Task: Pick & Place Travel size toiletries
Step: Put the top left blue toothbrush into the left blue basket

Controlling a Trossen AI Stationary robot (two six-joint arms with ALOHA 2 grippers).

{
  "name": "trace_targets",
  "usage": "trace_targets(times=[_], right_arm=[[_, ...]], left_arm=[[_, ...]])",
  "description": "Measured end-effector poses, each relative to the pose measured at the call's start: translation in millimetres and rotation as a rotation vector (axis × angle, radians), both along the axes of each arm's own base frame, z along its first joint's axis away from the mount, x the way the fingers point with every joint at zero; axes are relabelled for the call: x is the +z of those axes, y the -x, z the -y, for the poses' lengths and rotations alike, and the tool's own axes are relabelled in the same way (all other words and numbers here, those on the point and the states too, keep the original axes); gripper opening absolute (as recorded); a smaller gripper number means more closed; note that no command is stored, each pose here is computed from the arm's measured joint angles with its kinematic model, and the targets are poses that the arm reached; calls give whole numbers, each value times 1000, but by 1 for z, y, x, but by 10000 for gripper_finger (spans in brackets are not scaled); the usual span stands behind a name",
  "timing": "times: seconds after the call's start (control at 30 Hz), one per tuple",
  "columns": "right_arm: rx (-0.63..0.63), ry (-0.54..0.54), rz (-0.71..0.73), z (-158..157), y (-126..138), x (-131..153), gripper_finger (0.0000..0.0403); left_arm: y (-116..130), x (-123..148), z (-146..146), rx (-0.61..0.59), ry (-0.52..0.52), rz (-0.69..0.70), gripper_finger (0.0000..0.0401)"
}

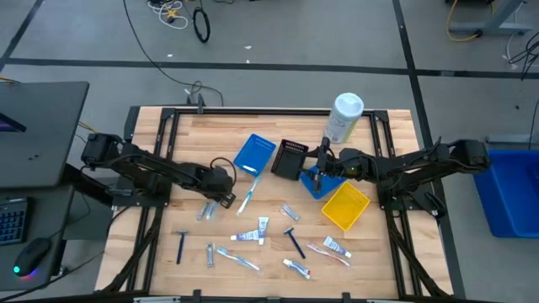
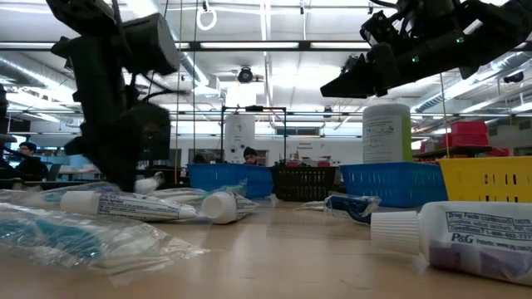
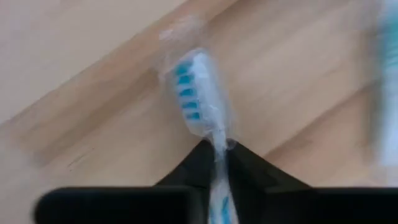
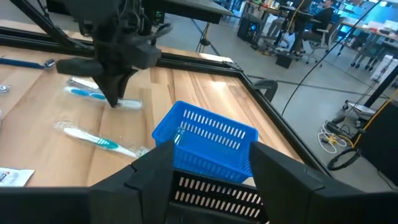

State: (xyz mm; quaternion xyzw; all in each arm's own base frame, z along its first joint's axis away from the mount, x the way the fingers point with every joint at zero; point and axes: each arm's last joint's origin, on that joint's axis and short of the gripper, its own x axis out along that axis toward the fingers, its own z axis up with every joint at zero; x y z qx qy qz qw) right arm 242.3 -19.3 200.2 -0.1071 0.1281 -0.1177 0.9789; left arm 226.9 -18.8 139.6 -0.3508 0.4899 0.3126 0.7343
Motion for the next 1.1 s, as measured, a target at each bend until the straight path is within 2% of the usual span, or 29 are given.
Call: trace_targets(times=[0.1,0.23,0.33,0.47,0.6,0.8,0.97,1.1], right_arm=[[0,0,0,0,0,0,212],[0,0,0,0,0,0,207],[0,0,8,0,0,1,204],[1,1,15,0,0,1,201],[1,1,15,0,0,1,204],[-1,-7,19,0,0,2,216],[-1,-7,23,0,0,2,224],[-3,-6,27,0,0,2,228]], left_arm=[[-1,9,0,-4,-6,68,18],[-3,26,-2,22,-57,198,32],[-7,43,-5,3,-179,296,29],[-25,80,-7,-117,-374,453,17],[-38,116,-17,-231,-520,498,17],[-45,149,-49,-231,-670,500,26],[-49,144,-83,-201,-725,449,18],[-63,118,-105,-246,-672,385,20]])
